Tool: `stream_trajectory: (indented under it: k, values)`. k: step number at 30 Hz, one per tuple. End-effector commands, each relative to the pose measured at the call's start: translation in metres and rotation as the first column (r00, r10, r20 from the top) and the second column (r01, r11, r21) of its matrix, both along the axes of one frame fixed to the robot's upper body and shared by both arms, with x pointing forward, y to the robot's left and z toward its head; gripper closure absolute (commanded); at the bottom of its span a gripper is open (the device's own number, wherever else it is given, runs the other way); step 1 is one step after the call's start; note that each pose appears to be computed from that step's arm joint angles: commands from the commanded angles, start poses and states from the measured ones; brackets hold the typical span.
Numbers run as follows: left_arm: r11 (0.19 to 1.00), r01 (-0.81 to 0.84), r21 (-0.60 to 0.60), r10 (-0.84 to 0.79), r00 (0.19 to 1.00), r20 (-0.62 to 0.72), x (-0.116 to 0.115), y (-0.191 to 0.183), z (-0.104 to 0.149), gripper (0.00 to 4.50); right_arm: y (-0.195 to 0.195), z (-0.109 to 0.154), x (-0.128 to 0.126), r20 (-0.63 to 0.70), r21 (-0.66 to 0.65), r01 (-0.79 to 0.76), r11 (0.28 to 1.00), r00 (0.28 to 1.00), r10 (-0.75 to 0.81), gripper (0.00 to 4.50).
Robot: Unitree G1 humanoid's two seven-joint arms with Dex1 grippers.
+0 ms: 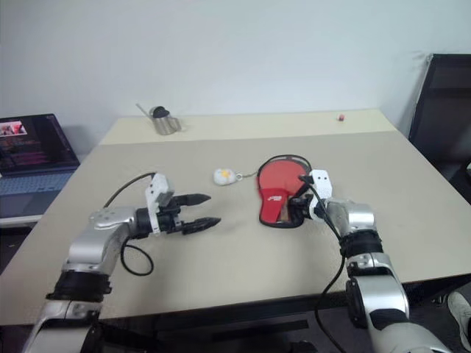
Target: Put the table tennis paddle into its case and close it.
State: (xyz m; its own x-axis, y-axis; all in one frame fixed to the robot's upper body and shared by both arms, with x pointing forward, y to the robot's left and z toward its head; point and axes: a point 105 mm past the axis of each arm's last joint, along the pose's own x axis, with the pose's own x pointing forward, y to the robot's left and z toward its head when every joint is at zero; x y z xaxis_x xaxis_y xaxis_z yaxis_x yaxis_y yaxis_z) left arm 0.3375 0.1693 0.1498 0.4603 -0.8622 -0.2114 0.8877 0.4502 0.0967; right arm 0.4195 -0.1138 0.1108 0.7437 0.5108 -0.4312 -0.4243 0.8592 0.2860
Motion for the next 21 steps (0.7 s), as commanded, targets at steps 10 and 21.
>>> stream_trajectory:
  k: [10, 21]
  values:
    - [0.991, 0.130, -0.004, -0.130, 0.989, -0.073, -0.045, -0.004, -0.001, 0.12, 0.045, 0.000, -0.065, -0.059, 0.082, -0.241, 0.967, 0.967, 0.246, 4.48]
    - [0.986, 0.164, 0.024, -0.159, 0.977, -0.143, -0.062, -0.001, -0.012, 0.12, 0.070, -0.006, -0.111, -0.081, 0.118, -0.399, 0.909, 0.909, 0.409, 4.48]
